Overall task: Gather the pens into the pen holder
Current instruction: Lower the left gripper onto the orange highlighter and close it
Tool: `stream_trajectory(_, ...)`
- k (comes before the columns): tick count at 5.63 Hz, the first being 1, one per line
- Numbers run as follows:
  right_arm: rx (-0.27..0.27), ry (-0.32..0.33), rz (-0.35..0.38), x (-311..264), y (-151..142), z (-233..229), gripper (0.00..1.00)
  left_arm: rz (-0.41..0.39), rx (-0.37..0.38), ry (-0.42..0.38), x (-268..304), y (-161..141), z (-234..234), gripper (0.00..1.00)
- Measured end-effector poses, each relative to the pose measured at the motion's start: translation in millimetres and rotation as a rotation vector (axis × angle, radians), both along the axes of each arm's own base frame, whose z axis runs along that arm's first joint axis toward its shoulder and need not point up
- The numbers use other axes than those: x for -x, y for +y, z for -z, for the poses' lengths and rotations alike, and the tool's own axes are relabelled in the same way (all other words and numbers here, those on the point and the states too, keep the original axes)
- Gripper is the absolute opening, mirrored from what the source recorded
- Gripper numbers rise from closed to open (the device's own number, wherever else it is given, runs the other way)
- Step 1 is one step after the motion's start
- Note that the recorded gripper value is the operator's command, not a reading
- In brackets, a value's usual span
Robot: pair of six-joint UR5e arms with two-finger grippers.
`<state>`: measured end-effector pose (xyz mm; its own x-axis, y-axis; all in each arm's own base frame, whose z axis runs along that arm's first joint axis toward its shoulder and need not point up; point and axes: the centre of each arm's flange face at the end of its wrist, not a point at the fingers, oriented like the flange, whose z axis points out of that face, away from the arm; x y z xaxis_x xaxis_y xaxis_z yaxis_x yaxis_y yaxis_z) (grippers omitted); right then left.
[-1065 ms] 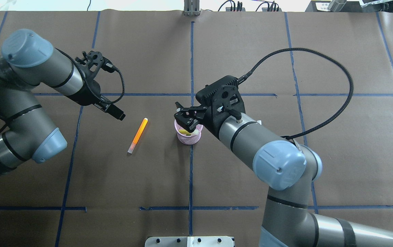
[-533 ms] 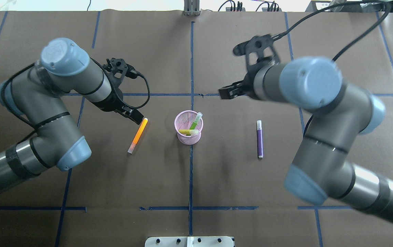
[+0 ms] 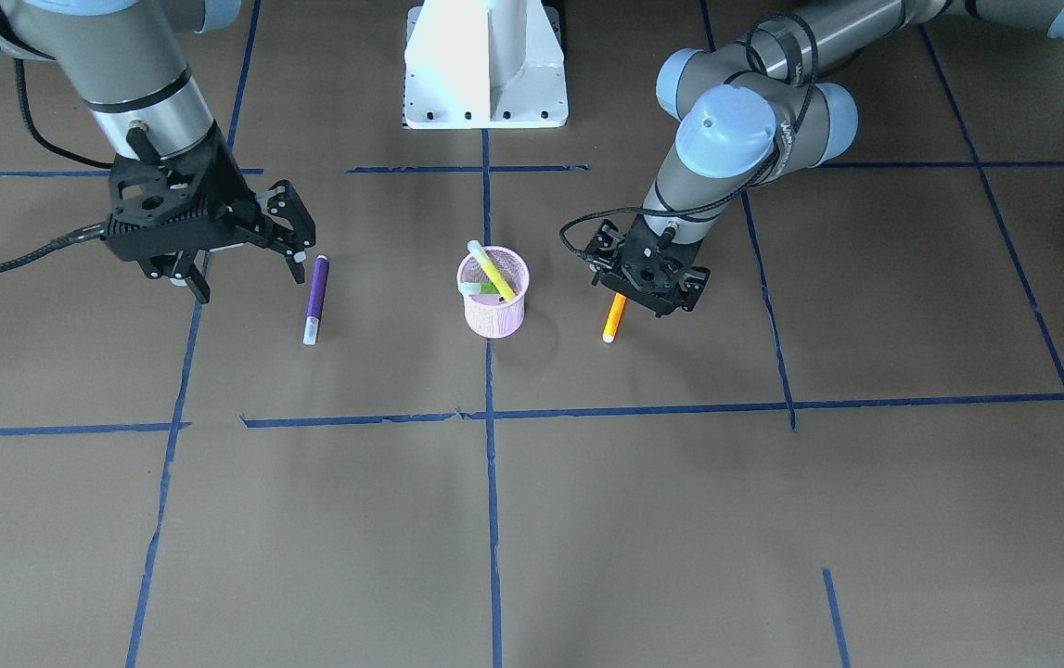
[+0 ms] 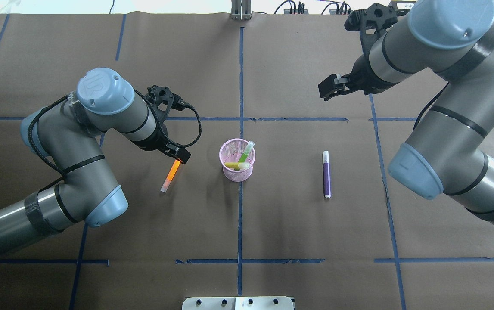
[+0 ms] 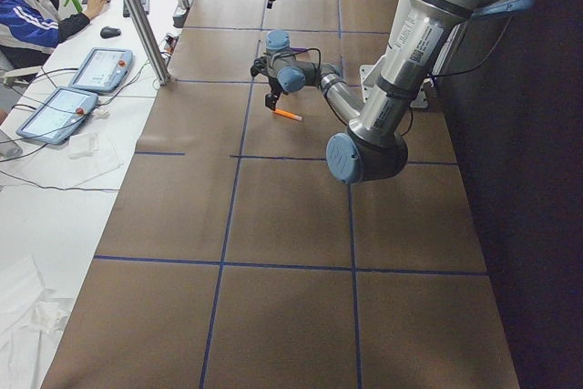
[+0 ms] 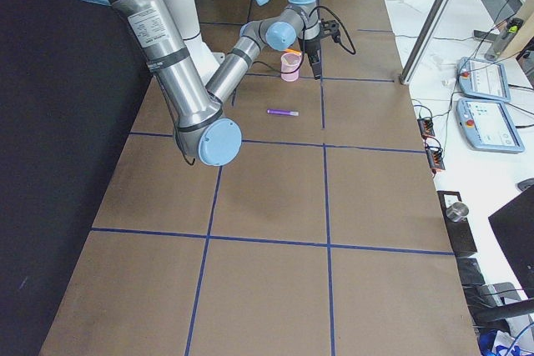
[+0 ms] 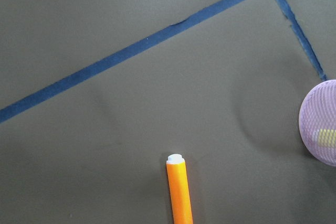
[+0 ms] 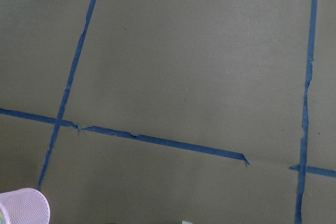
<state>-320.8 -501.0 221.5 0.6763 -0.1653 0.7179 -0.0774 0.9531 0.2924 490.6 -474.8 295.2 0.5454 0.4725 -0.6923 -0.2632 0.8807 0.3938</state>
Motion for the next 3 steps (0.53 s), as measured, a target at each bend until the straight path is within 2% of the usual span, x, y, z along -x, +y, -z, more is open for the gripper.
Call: stream_trajectory(3, 0.026, -0.001, 0.0, -5.1, -5.6, -4.7, 1.0, -0.005, 0.029, -0.031, -17.8, -2.7, -17.6, 0.88)
